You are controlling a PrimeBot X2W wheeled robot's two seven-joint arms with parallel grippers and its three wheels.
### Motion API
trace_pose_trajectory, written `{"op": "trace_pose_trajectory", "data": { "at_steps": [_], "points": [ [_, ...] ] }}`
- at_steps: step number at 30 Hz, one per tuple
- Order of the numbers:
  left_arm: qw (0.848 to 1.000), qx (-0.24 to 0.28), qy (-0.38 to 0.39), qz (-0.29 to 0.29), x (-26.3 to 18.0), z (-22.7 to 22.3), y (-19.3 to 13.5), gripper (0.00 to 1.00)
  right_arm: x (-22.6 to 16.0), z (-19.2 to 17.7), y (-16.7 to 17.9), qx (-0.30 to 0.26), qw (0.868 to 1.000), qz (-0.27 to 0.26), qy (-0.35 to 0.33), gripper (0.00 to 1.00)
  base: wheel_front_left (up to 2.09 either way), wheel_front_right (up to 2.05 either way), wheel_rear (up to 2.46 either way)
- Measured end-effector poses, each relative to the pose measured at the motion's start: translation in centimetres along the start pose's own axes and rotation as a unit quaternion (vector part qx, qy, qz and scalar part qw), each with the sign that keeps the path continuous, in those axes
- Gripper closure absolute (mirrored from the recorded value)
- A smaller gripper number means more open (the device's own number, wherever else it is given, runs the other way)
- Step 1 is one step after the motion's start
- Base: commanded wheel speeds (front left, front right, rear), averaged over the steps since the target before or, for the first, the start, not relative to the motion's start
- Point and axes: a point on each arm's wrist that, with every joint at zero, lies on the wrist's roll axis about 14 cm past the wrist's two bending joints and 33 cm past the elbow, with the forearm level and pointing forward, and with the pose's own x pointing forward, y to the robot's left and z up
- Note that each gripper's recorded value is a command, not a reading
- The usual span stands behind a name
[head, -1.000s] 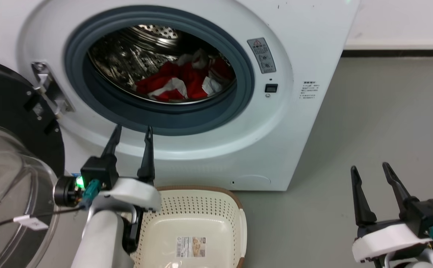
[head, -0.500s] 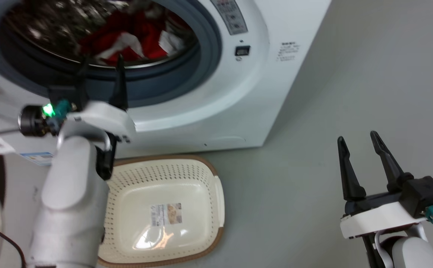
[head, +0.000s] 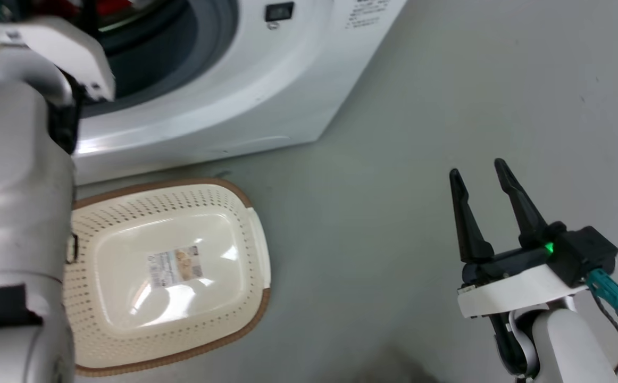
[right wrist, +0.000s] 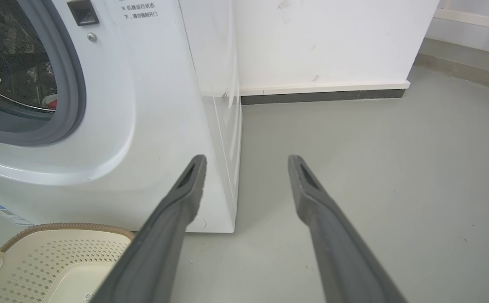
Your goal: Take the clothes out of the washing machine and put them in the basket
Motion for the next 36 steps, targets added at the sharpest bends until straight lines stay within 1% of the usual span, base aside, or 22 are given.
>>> {"op": "trace_pose_trajectory", "data": {
  "at_steps": [7,11,14,19,25,26,27,28,33,34,36],
  "points": [
    [0.998,0.003,0.065,-0.021,4.9,-1.9,-0.7,0.0,0.1,-2.1,-1.1,0.01,0.999,-0.017,0.031,0.0,0.0,0.0,0.0],
    [0.993,-0.008,0.114,-0.032,6.9,-3.1,-1.6,0.0,0.2,-2.6,-1.3,0.014,0.999,-0.021,0.038,0.0,0.0,0.0,0.0],
    [0.987,-0.016,0.157,-0.037,7.8,-4.4,-1.9,0.0,0.0,-3.0,-1.5,0.019,0.998,-0.026,0.045,0.0,0.0,0.0,0.0],
    [0.969,-0.029,0.241,-0.044,8.1,-7.5,-2.5,0.0,-0.5,-3.5,-1.9,0.021,0.998,-0.034,0.056,0.0,0.0,0.0,0.0],
    [0.948,-0.051,0.312,-0.036,8.0,-9.3,-1.6,0.0,-0.8,-3.9,-2.2,0.023,0.997,-0.041,0.063,0.0,0.0,0.0,0.0],
    [0.945,-0.053,0.319,-0.036,7.9,-9.5,-1.6,0.49,-0.9,-3.9,-2.3,0.023,0.997,-0.041,0.064,0.0,0.0,0.0,0.0],
    [0.944,-0.056,0.324,-0.036,7.9,-9.6,-1.7,0.77,-0.9,-4.0,-2.3,0.024,0.997,-0.041,0.065,0.0,0.0,0.0,0.0],
    [0.942,-0.059,0.328,-0.034,7.9,-9.6,-1.7,1.0,-0.9,-4.0,-2.3,0.023,0.997,-0.042,0.065,0.0,0.0,0.0,0.0],
    [0.94,-0.062,0.335,-0.029,7.8,-9.7,-1.6,1.0,-0.8,-4.0,-2.2,0.027,0.997,-0.041,0.065,0.0,0.0,0.0,0.0],
    [0.941,-0.061,0.33,-0.027,7.7,-9.6,-1.5,1.0,-0.8,-4.0,-2.1,0.027,0.997,-0.04,0.064,0.0,0.0,0.0,0.0],
    [0.95,-0.062,0.305,-0.02,7.9,-8.8,-1.3,1.0,-0.7,-3.9,-2.1,0.029,0.997,-0.039,0.062,0.0,0.0,0.0,0.0]
  ]
}}
